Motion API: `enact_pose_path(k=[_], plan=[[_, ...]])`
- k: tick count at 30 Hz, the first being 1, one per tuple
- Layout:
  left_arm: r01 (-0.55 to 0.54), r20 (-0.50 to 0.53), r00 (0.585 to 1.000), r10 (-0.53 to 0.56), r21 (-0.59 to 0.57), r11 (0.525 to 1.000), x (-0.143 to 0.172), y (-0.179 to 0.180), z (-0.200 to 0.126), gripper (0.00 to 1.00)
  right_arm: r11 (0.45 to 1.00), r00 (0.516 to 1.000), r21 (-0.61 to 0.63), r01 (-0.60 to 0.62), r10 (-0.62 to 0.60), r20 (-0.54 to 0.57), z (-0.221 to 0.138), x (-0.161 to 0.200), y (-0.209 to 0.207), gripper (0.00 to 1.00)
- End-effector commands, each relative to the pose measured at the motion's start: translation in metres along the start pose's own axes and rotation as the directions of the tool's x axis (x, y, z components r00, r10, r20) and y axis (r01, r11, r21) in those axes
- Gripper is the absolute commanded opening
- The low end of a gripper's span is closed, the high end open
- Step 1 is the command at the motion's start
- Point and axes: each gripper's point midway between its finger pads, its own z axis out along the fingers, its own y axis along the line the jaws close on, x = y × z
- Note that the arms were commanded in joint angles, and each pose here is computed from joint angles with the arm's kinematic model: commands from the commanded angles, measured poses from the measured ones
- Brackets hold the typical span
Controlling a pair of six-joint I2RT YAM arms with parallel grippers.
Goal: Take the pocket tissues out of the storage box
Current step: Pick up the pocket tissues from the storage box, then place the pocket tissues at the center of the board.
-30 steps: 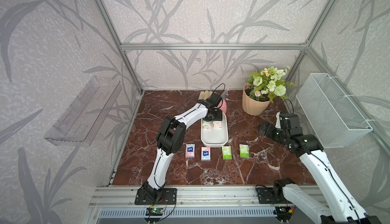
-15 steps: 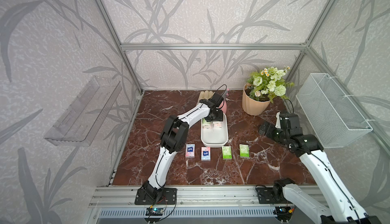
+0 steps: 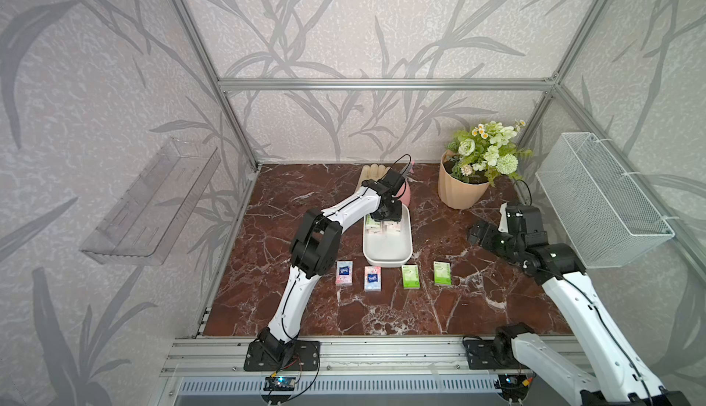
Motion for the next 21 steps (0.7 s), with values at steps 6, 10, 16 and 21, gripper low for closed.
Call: enact_pose_path(k=[6, 10, 16, 21], plan=[[0.014, 0.058, 0.998, -0.016, 0.031, 0.999, 0.003, -0.002, -0.067, 0.49, 1.0, 1.0, 0.0, 0.003, -0.003, -0.001, -0.001, 0.001, -0.001, 0.99], [0.023, 0.062, 0.998, -0.025, 0.043, 0.999, 0.018, 0.005, -0.089, 0.49, 1.0, 1.0, -0.001, 0.009, -0.009, -0.005, 0.0, 0.002, -0.001, 0.99], [0.021, 0.074, 0.997, -0.022, 0.017, 1.0, 0.051, 0.028, -0.128, 0.49, 1.0, 1.0, -0.01, 0.012, -0.012, -0.02, 0.006, 0.0, 0.004, 0.99], [0.026, 0.047, 0.999, -0.024, -0.05, 0.998, 0.094, 0.059, -0.155, 0.49, 1.0, 1.0, -0.012, 0.011, -0.012, -0.028, 0.014, -0.002, 0.006, 0.99]])
